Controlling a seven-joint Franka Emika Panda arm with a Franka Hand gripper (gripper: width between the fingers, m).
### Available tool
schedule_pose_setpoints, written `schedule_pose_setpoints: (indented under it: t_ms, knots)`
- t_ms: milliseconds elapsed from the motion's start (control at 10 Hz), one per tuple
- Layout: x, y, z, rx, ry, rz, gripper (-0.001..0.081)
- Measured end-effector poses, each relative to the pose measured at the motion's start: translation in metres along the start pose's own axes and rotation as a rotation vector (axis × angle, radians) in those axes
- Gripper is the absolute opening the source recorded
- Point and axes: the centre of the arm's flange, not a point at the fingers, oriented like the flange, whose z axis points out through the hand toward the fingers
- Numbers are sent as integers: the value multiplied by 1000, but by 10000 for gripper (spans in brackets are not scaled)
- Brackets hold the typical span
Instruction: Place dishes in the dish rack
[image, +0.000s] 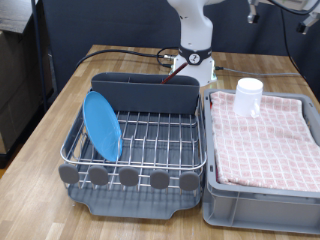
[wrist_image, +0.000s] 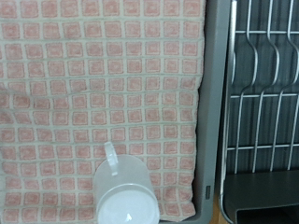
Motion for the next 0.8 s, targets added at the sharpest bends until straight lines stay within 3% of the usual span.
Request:
schedule_pose_setpoints:
  t_ms: [200,500,800]
  knots:
    - [-29,-11,-6,3,-12,-22,803]
    - [-51,-15,-3,-29,-54,-69,803]
    - [-60,-13,23,-80,-155,-120,803]
